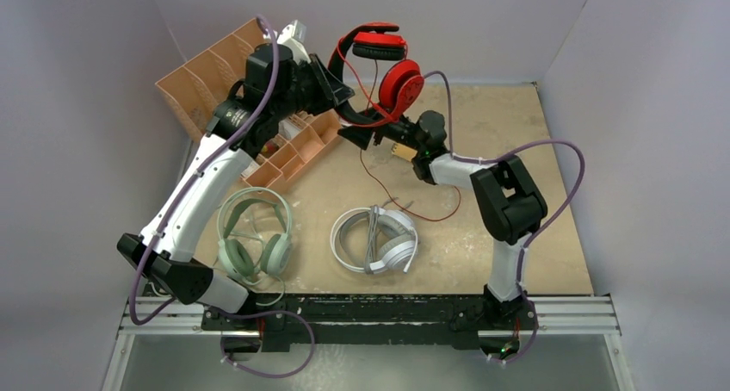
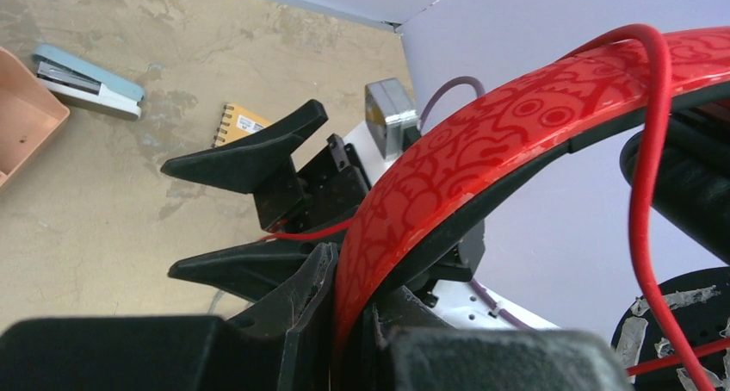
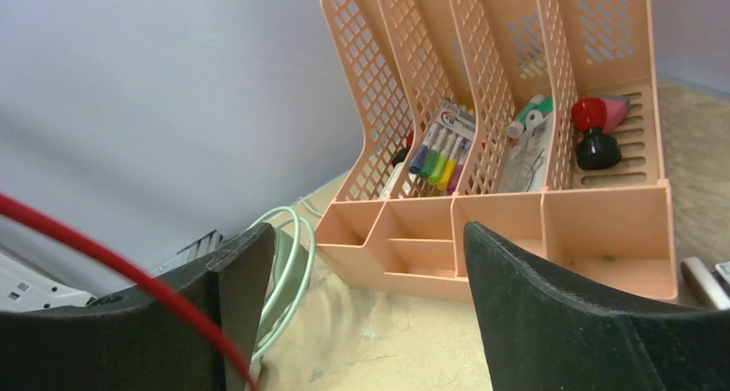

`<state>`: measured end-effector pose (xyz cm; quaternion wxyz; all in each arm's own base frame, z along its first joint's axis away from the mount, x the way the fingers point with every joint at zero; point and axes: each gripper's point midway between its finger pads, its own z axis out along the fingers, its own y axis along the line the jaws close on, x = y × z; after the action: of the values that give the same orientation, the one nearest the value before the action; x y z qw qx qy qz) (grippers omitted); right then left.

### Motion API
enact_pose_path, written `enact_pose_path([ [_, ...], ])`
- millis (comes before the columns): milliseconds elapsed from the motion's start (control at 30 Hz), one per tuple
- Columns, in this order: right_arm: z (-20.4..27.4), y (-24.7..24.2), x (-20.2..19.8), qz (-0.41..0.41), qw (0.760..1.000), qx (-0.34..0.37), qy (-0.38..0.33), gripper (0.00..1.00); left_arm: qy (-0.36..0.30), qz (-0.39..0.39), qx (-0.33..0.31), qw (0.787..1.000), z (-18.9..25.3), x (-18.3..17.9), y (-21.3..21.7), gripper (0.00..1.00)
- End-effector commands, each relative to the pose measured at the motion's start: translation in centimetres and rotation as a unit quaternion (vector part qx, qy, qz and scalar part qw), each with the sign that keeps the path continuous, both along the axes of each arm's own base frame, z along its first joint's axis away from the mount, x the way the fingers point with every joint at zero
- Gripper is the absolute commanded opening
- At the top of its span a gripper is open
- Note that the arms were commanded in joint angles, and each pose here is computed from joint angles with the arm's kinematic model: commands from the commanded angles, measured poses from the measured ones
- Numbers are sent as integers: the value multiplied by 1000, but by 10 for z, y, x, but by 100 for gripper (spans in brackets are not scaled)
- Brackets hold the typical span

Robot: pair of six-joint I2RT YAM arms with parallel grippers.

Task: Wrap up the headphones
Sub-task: Wrap the headphones cable around the headphones.

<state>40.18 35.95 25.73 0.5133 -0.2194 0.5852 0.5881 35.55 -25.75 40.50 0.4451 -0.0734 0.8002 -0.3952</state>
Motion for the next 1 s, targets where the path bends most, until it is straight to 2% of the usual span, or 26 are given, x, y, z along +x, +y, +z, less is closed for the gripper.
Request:
enact_pose_path([
  [0,20,8,-4,-24,997,42,-52,82,-65,1,-41,997,57,-4,0,0],
  [133,-1,4,2,-58,997,39,-38,80,-66,8,-34,997,59,-4,4,0],
  [233,-8,-1,-3,-67,996,48,-37,73,-69,19,-29,997,61,-2,8,0],
  [300,-10,-4,-6,-69,995,57,-37,63,-69,22,-28,997,62,-1,9,0],
  [400,-9,-8,-13,-62,995,63,-41,39,-64,20,-19,998,57,-1,9,0],
  [500,-6,-37,1,-124,990,55,-31,21,-55,27,5,998,47,-1,14,0],
  [633,-2,-98,14,-204,977,57,-22,4,-46,50,47,997,33,-2,29,0],
  [733,-2,-130,15,-220,975,44,-13,0,-43,67,77,994,25,-1,40,0],
  [967,-36,-123,-15,-146,988,-50,20,0,-58,103,97,988,36,8,54,0],
])
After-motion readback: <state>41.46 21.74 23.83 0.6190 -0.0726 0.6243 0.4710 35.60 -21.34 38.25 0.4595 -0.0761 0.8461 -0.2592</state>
